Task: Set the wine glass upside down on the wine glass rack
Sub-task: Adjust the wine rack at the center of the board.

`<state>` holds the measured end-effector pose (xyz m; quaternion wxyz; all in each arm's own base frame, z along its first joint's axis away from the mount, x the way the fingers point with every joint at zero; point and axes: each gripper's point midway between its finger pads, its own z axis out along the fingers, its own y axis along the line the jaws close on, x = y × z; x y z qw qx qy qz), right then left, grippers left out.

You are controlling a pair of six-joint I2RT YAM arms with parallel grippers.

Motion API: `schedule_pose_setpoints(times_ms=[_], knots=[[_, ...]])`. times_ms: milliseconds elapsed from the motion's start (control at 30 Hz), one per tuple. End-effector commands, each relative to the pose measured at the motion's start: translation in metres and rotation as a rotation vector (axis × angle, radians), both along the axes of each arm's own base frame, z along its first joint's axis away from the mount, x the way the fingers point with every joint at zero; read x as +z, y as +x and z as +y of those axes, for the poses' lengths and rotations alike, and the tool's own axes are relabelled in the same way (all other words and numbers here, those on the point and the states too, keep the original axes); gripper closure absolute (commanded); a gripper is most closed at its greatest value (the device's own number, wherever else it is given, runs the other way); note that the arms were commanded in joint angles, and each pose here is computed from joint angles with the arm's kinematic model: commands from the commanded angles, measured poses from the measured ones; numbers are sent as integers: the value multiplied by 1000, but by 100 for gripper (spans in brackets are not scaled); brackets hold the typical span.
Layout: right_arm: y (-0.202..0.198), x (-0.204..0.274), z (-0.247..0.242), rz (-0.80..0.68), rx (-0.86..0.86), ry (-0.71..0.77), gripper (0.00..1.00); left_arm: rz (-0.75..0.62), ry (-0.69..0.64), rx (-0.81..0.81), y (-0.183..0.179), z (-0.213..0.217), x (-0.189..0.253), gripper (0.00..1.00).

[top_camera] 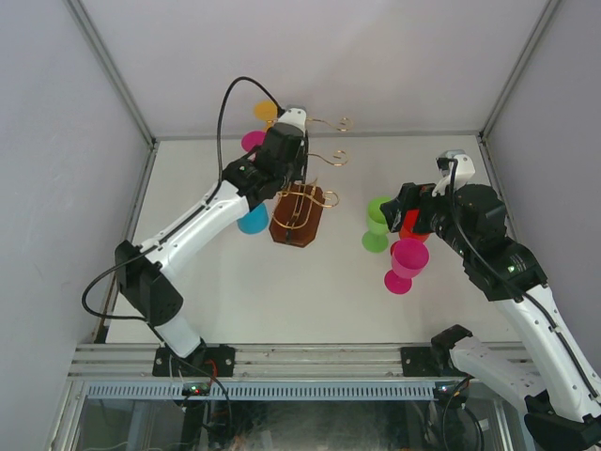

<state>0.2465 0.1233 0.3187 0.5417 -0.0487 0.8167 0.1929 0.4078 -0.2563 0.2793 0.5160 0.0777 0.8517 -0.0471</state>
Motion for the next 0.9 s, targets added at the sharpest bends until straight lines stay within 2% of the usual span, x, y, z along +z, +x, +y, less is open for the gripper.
schedule_pose_setpoints(times_ms=[0,367,867], knots=[[-1,6,0,-22,11,1,6,-50,44,-96,-9,10,22,100],[-4,7,-3,-31,6,-4,6,-64,164,-267,-18,16,23,100],[-7,8,-7,-39,3,-18,6,-63,317,-597,-37,4,12,100]])
